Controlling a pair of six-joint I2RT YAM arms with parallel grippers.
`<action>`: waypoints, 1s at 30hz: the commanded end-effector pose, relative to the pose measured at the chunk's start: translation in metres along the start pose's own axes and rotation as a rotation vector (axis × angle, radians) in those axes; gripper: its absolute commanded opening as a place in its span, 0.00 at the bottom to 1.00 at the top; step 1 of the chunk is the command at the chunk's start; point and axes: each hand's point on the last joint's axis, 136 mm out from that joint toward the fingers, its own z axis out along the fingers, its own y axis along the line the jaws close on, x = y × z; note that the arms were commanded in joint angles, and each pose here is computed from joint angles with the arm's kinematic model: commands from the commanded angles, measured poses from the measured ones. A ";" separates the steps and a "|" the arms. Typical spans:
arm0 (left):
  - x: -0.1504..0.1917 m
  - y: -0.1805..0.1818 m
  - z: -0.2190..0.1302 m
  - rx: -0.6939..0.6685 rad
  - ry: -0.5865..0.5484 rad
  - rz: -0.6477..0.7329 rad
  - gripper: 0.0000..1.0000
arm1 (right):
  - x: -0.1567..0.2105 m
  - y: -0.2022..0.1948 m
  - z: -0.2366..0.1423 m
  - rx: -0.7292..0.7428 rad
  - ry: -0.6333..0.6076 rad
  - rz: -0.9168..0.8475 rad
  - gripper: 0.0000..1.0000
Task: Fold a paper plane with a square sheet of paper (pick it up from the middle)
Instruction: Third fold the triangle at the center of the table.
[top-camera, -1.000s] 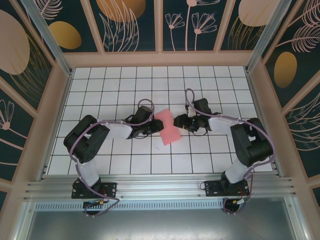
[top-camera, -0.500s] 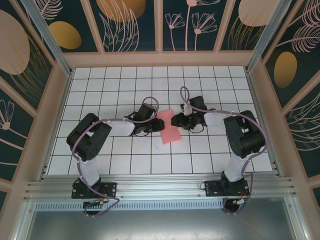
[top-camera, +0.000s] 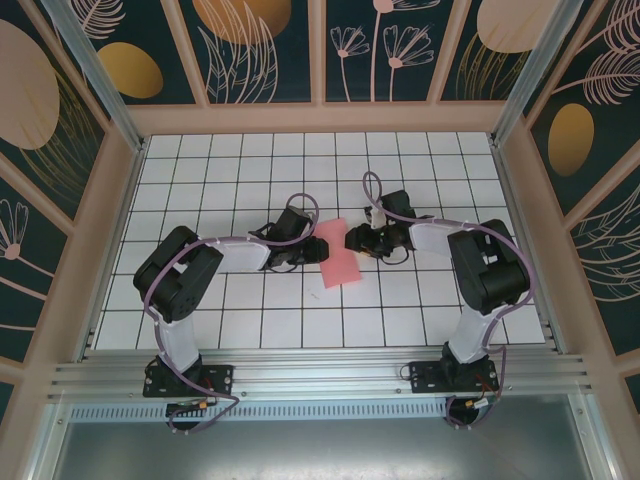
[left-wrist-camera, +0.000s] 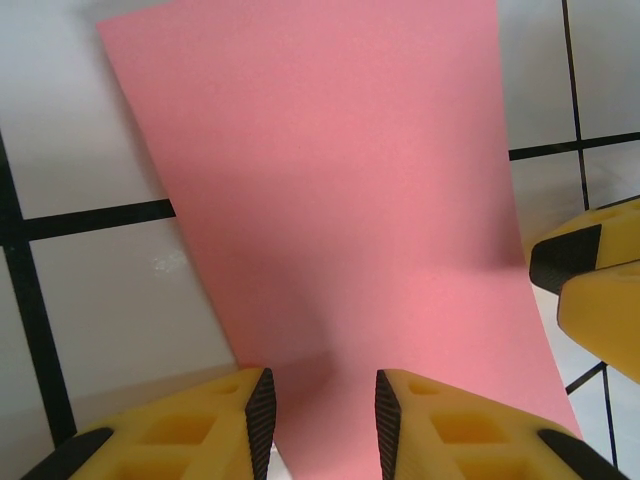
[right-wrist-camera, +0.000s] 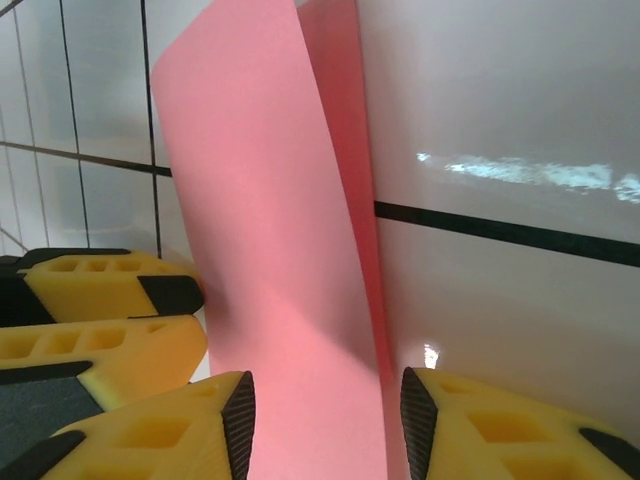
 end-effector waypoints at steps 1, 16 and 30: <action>0.012 0.018 0.006 -0.067 0.044 0.013 0.35 | 0.003 0.012 0.006 -0.075 0.035 -0.011 0.37; -0.003 0.003 -0.020 -0.044 -0.021 0.045 0.40 | 0.008 0.013 -0.003 -0.084 -0.008 0.062 0.05; 0.028 -0.025 -0.088 0.036 -0.178 0.339 0.52 | 0.019 0.031 -0.010 -0.066 -0.160 0.298 0.00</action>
